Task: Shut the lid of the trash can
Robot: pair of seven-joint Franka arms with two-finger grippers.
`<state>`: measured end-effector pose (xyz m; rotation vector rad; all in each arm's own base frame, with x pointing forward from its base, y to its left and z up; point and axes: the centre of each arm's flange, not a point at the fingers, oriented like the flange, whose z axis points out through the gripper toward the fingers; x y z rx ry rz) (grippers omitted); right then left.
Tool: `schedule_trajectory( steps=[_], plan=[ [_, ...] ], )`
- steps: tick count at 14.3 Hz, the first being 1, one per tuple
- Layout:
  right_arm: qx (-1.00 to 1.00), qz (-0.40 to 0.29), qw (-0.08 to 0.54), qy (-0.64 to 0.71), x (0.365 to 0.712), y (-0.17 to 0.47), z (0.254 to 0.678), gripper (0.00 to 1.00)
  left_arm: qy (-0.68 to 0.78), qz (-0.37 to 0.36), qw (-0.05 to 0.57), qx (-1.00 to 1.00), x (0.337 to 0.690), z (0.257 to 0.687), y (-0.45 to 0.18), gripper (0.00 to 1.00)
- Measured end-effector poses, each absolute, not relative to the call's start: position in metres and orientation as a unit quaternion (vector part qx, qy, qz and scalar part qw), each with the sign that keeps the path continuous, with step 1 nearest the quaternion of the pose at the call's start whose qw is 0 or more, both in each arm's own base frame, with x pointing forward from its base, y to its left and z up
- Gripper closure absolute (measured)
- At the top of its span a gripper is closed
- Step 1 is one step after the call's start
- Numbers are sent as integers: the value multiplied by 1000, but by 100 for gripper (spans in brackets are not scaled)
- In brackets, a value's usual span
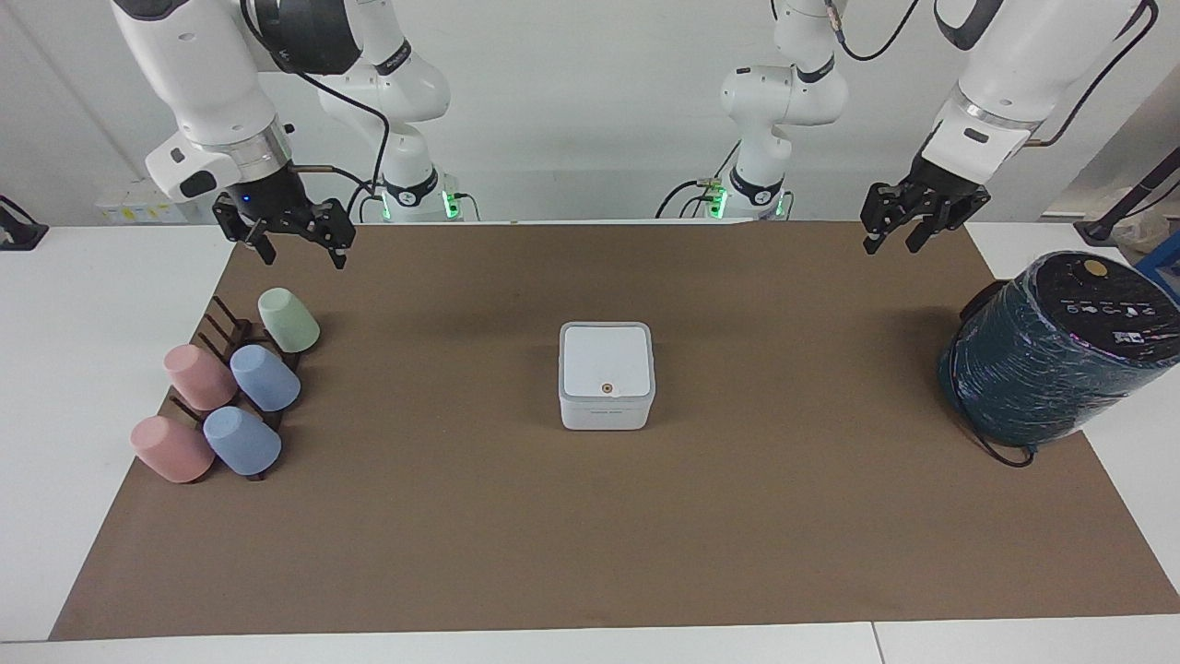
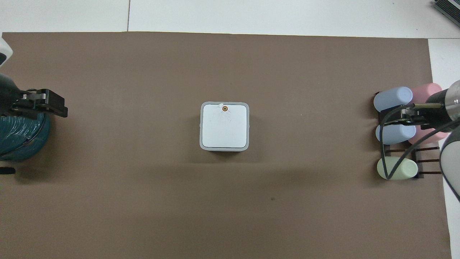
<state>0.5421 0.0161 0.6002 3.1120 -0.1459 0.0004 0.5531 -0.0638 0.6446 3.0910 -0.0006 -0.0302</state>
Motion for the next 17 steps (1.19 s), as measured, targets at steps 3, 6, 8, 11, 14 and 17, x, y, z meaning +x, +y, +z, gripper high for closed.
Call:
schedule_trajectory(
  steps=[3,6,8,11,14,17],
  plan=[
    [999,0,13,-47,542,16,600,0,-8,-10,25,1000,553,645,-64,0],
    [999,0,13,-47,542,16,600,0,-72,-6,18,997,554,645,-61,0],
    [999,0,13,-47,542,16,600,0,-83,5,15,996,557,645,-54,0],
    [999,0,13,-47,542,16,600,0,-83,16,15,996,561,642,-46,0],
    [999,0,13,-47,542,16,600,0,-85,6,15,996,560,633,-47,0],
    [999,0,13,-47,542,16,600,0,-87,2,15,996,557,629,-46,0]
  ],
)
